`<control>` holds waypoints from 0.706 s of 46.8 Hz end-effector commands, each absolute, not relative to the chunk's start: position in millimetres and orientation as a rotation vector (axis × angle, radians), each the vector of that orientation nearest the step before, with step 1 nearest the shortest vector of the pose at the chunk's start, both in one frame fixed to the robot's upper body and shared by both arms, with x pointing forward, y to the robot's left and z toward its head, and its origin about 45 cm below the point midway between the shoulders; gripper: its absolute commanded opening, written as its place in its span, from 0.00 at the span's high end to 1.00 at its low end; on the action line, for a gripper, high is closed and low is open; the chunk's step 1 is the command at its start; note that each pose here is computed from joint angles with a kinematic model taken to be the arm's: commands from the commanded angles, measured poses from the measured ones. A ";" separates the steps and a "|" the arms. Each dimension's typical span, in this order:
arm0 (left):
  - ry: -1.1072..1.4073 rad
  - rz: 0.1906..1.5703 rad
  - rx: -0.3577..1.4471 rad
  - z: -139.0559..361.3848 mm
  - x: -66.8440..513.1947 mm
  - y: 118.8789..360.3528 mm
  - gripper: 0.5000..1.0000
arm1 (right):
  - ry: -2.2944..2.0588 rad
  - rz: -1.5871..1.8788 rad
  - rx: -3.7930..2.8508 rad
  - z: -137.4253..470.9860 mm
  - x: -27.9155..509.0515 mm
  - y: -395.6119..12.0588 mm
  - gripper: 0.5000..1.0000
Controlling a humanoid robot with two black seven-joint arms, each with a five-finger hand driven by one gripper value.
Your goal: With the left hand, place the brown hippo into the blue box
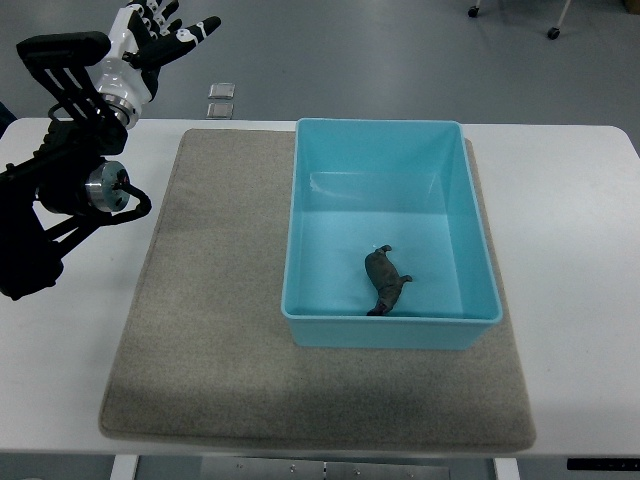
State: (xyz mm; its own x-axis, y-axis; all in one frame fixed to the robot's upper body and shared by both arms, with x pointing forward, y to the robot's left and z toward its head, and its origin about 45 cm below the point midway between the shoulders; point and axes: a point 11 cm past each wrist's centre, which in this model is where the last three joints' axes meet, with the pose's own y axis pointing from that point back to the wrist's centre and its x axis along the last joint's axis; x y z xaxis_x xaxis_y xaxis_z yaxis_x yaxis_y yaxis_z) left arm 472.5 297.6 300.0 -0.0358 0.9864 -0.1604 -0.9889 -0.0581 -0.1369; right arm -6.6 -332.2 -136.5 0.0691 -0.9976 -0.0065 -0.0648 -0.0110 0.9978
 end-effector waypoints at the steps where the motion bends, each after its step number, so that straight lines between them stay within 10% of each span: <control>1: 0.064 1.652 -0.267 291.2 468.9 308.3 0.01 | -1.201 -1.133 1.295 -136.5 -6.6 -332.2 0.13; 33: 0.331 1.631 -0.378 231.3 444.5 344.1 0.01 | -1.201 -1.133 1.295 -136.5 -6.6 -332.2 0.13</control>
State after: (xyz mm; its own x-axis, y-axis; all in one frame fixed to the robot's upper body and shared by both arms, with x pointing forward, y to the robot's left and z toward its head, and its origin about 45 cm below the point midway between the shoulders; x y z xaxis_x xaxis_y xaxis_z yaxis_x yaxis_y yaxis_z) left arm 444.1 339.1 234.3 -0.0861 0.9022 -0.4225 -0.9951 -0.0989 -0.0086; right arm -6.8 -332.2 -136.5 0.0690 -0.9976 -0.0064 -0.0645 -0.0109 0.9979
